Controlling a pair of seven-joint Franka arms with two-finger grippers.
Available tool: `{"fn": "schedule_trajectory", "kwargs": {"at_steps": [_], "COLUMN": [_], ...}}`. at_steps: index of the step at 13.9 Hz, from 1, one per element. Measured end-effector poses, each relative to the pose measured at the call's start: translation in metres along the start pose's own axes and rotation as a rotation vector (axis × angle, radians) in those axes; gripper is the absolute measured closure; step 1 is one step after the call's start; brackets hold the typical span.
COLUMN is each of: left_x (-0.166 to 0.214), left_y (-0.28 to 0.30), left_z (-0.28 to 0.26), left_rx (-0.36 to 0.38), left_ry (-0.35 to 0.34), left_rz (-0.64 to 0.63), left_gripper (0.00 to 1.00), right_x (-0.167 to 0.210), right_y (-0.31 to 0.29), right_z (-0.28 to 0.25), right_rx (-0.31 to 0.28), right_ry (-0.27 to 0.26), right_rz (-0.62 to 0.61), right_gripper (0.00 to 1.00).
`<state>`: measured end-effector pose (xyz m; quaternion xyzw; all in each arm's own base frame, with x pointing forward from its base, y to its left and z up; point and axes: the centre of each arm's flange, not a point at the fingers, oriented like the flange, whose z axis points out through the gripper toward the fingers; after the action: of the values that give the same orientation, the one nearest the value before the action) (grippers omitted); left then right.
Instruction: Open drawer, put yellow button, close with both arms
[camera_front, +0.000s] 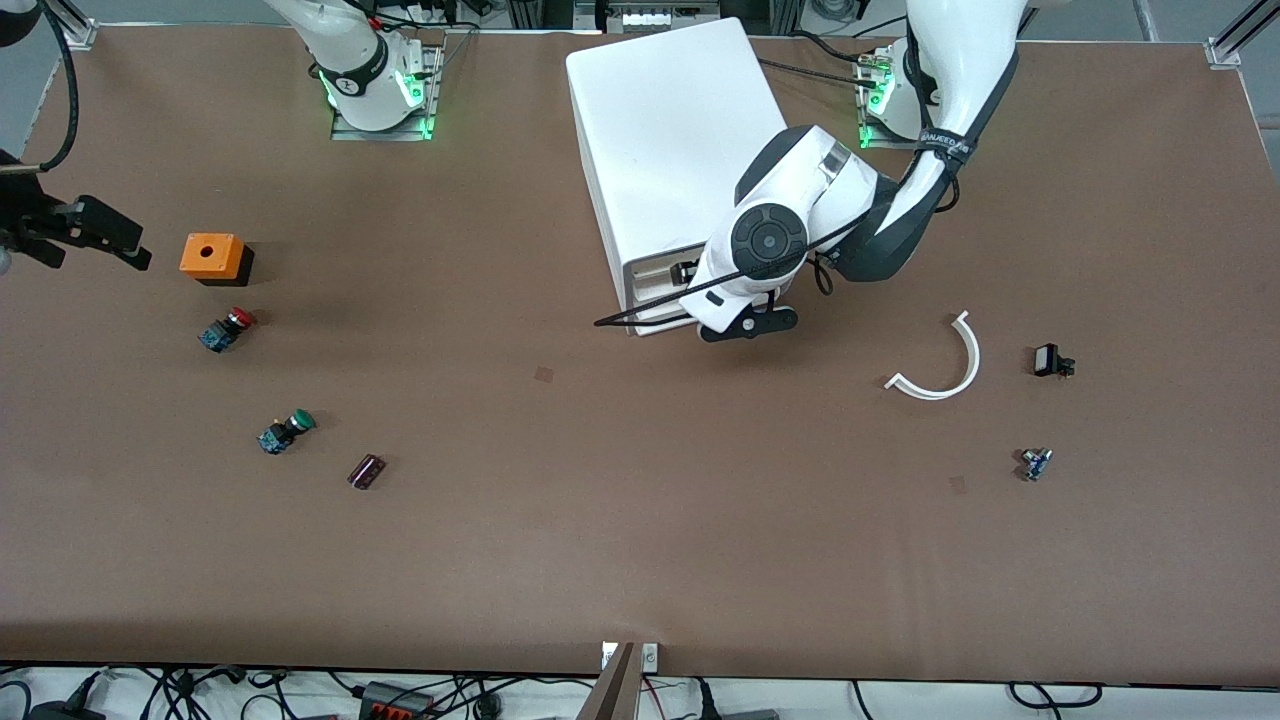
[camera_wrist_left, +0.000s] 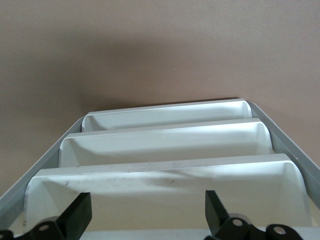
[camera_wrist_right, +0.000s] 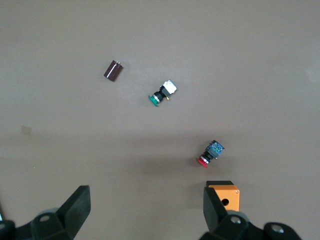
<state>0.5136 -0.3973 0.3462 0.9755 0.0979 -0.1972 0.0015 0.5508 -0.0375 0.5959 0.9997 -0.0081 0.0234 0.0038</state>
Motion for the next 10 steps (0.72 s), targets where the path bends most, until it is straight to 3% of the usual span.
{"fn": "schedule_trajectory", "kwargs": {"at_steps": [4,6,10], "left_x": [0.010,0.031,0.077], "left_y": [-0.014,-0.048,-0.168], "left_z": [-0.020,-0.058,-0.147], "left_rx": [-0.025,-0.051,-0.076], "left_ry": [0.023,0.088,0.242], "left_rz": [0.007,0.031,0.121], "left_gripper": [0.00,0.00,0.00], "right_x": [-0.007,-0.010,-0.010], "right_y": [0.000,-0.001,0.000], "right_z": [-0.008,-0.007,-0.006], "right_rx": [0.000,0.000,0.000], "right_ry": [-0.002,-0.021,-0.026], "right_rz": [0.004,0.013,0.018], "right_gripper": [0.00,0.00,0.00]}}
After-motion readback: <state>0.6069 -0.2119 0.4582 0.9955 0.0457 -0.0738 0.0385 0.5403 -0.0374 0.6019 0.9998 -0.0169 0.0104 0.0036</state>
